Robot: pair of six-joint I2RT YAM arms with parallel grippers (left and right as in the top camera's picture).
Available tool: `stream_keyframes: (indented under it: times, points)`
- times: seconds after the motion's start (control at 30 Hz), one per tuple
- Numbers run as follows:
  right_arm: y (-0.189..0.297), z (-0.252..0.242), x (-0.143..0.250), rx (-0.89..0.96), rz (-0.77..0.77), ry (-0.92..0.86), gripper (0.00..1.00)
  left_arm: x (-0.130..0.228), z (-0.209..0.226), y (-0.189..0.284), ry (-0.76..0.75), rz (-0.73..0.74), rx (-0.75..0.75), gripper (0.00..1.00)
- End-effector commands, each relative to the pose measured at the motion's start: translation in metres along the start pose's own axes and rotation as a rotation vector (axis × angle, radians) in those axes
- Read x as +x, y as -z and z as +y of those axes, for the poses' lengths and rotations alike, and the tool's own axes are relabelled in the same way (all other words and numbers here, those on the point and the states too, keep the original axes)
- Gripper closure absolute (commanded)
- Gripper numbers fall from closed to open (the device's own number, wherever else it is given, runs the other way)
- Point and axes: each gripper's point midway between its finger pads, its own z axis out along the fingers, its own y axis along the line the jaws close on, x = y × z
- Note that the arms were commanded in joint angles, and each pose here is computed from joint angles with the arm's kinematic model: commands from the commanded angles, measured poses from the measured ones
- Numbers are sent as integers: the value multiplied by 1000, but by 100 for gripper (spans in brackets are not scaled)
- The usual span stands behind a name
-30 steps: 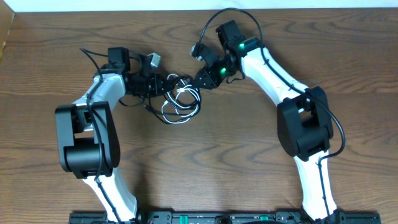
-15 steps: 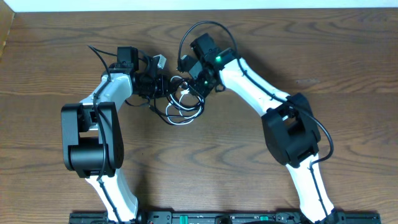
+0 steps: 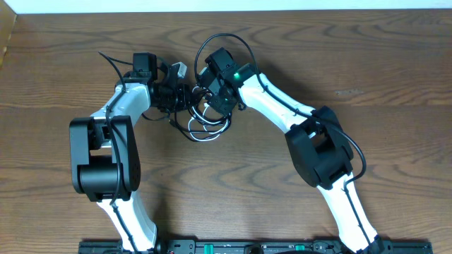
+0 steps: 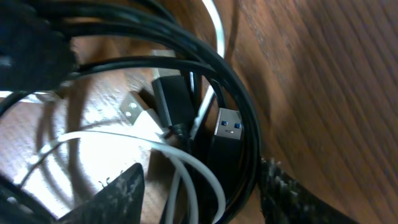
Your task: Untangle cables
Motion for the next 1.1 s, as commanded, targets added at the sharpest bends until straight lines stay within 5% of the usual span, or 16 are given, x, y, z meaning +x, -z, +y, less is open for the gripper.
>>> stream_keyframes:
  times: [0.0, 0.1, 0.7, 0.83, 1.07]
  points:
    - [-15, 0, 10, 1, 31, -1, 55, -6, 2, 1, 0, -12, -13, 93]
    - [-16, 4, 10, -25, 24, -26, 98, -7, 8, 2, 0, -15, -48, 92]
    - [94, 52, -21, -832, -410, 88, 99, -8, 40, 5, 44, -34, -227, 92]
    - [98, 13, -15, -813, -415, -48, 99, -8, 50, 7, 60, -40, -281, 92]
    - [60, -37, 20, -544, -142, -402, 99, -8, 49, 7, 90, -45, -279, 92]
